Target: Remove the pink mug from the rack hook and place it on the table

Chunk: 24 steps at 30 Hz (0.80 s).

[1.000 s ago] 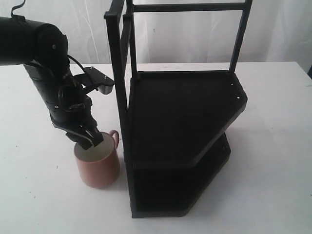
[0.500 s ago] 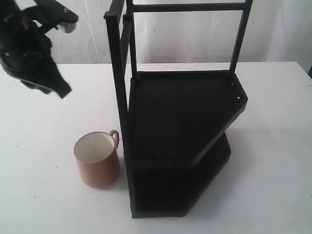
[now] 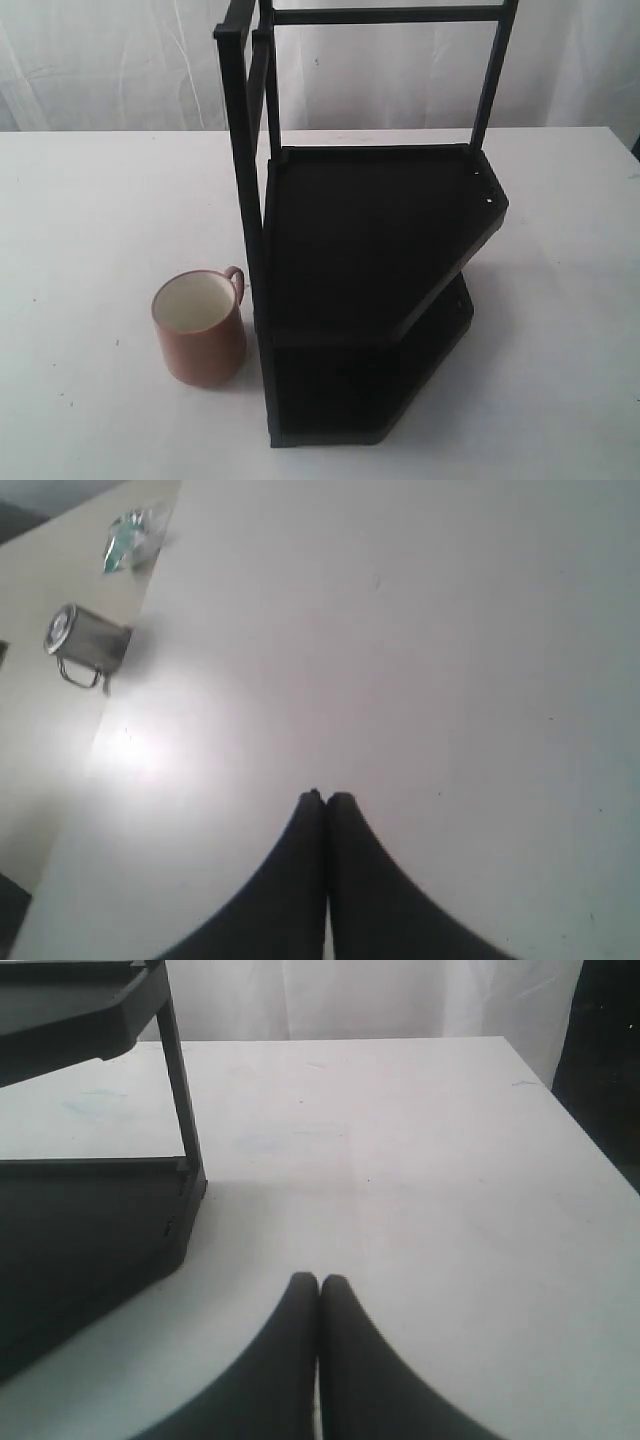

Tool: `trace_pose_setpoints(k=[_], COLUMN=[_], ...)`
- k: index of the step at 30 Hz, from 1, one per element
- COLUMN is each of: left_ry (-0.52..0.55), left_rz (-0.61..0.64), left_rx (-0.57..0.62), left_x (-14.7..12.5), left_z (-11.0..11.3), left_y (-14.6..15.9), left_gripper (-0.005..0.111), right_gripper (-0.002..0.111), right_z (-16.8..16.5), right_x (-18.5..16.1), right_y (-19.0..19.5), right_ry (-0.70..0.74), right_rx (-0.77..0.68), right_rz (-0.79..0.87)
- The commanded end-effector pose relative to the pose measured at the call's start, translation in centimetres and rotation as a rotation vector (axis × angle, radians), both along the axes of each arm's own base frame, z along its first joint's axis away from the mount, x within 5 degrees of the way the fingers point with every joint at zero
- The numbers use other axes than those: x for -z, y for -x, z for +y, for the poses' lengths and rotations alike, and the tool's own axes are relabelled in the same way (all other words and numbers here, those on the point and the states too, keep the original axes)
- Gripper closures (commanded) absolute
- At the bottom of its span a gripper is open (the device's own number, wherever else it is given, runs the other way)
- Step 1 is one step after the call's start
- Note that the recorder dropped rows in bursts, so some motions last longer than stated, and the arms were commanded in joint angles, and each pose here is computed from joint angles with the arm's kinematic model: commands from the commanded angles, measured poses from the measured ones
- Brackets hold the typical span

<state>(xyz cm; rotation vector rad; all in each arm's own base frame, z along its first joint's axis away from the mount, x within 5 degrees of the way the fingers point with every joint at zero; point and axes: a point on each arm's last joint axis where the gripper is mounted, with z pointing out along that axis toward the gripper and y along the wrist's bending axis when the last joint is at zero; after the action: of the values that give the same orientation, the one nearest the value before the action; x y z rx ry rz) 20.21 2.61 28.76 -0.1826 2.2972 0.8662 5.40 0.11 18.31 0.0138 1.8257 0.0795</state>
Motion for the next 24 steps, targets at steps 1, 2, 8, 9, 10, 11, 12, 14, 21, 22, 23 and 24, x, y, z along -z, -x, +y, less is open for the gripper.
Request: trace_pose_setpoints(k=[1,2,8,9,10,11,12,14,21,22,23,24], left_ry=[0.144,0.196,0.310,0.324,0.343,0.368,0.403,0.439,0.335,0.325,0.318,0.317], left_rz=[-0.151,-0.182,-0.349,-0.398,-0.432,-0.463,-0.501,-0.572,-0.751,-0.773,-0.801,-0.829], left_rx=[-0.146,-0.192,-0.206,-0.155,-0.121,-0.087,-0.043,0.059,0.239,0.244,0.251,0.255], left_x=[2.3,2.5,0.3,-0.5,-1.0,-1.5,-2.0,-3.0,-4.5,-4.6,-4.6,-4.6], left_z=[1.9,2.0,2.0,1.9,1.7,1.5,1.2,0.7,0.7,0.8,0.8,0.8], left_y=[2.3,2.8,5.9,6.7,7.4,8.2,9.2,11.2,17.0,17.7,18.4,19.0], left_gripper=[0.107,0.107,0.107,0.107,0.107,0.107,0.107,0.107,0.107,0.107,0.107,0.107], right_gripper=[0.108,0.108,0.108,0.108,0.108,0.108,0.108,0.108,0.108,0.108,0.108,0.108], right_z=[0.0,0.0,0.0,0.0,0.0,0.0,0.0,0.0,0.0,0.0,0.0,0.0], right_x=[0.0,0.0,0.0,0.0,0.0,0.0,0.0,0.0,0.0,0.0,0.0,0.0], right_y=[0.0,0.0,0.0,0.0,0.0,0.0,0.0,0.0,0.0,0.0,0.0,0.0], right_ry=[0.002,0.002,0.002,0.002,0.002,0.002,0.002,0.002,0.002,0.002,0.002,0.002], right_rx=[-0.006,-0.006,-0.006,-0.006,-0.006,-0.006,-0.006,-0.006,-0.006,-0.006,-0.006,-0.006], right_rz=[-0.008,-0.008,-0.008,-0.008,-0.008,-0.008,-0.008,-0.008,-0.008,-0.008,-0.008,-0.008])
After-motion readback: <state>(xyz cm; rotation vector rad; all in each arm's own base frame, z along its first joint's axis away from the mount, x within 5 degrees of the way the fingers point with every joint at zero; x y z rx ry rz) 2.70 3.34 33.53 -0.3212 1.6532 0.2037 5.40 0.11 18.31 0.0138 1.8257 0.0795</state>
